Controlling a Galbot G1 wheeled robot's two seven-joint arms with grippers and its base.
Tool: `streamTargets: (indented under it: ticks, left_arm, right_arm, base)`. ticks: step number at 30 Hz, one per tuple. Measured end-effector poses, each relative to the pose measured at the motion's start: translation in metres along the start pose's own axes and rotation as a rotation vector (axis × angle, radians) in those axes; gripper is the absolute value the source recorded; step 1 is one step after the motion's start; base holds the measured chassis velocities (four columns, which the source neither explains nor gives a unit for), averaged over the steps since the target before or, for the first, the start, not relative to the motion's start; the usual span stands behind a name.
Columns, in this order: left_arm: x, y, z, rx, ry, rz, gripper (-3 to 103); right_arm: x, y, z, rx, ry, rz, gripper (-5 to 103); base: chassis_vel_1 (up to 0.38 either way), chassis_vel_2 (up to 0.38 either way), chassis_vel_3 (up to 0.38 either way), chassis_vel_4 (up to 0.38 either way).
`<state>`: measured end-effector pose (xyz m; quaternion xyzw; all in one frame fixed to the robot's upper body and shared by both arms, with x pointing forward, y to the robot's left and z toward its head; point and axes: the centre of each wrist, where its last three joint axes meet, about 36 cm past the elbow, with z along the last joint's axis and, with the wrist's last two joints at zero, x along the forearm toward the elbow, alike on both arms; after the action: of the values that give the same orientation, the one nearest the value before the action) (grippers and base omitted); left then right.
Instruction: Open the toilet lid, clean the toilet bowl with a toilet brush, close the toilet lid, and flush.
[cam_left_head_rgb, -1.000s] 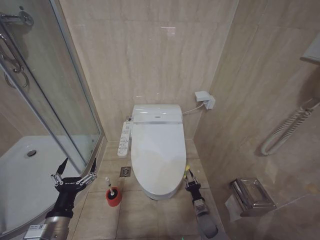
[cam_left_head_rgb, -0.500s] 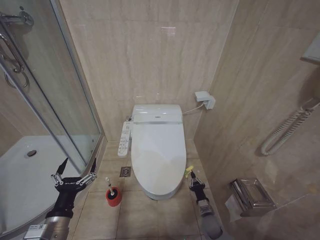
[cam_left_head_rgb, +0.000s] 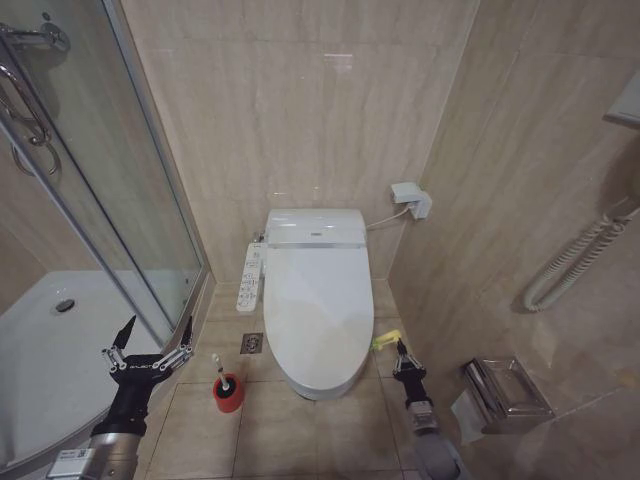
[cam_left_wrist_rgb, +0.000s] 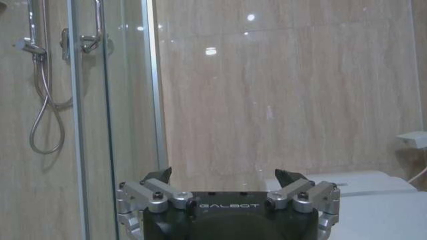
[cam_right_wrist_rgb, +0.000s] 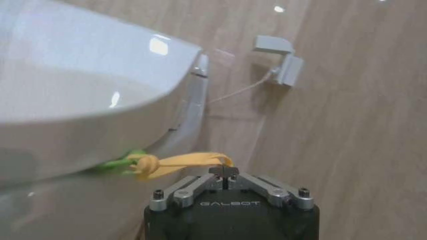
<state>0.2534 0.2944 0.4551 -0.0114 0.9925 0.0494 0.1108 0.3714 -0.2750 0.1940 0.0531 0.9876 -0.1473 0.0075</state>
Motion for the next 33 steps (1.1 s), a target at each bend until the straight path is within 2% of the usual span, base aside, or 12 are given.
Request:
streamTargets:
  ticks: [6,19,22,29,33]
  left_arm:
    - [0.0,0.0,0.0,0.0,0.0,0.0,100]
    - [0.0,0.0,0.0,0.0,0.0,0.0,100]
    - [0.0,0.0,0.0,0.0,0.0,0.0,100]
    - [0.0,0.0,0.0,0.0,0.0,0.0,100]
    - [0.0,0.0,0.0,0.0,0.0,0.0,100]
  right_arm:
    - [0.003,0.002,-0.013,-0.087,-0.002,0.046,0]
    - [-0.01,-0.003,-0.044,-0.209,-0.04,0.104,0]
    - [-0.021,-0.006,-0.057,-0.257,-0.066,0.135,0]
    - [-0.034,-0.01,-0.076,-0.31,-0.086,0.159,0]
    - [-0.035,-0.014,-0.078,-0.307,-0.092,0.156,0]
  base:
    - [0.0,0.0,0.0,0.0]
    - [0.0,0.0,0.0,0.0]
    - [0.0,0.0,0.0,0.0]
    - [0.0,0.0,0.0,0.0]
    - [0.0,0.0,0.0,0.0]
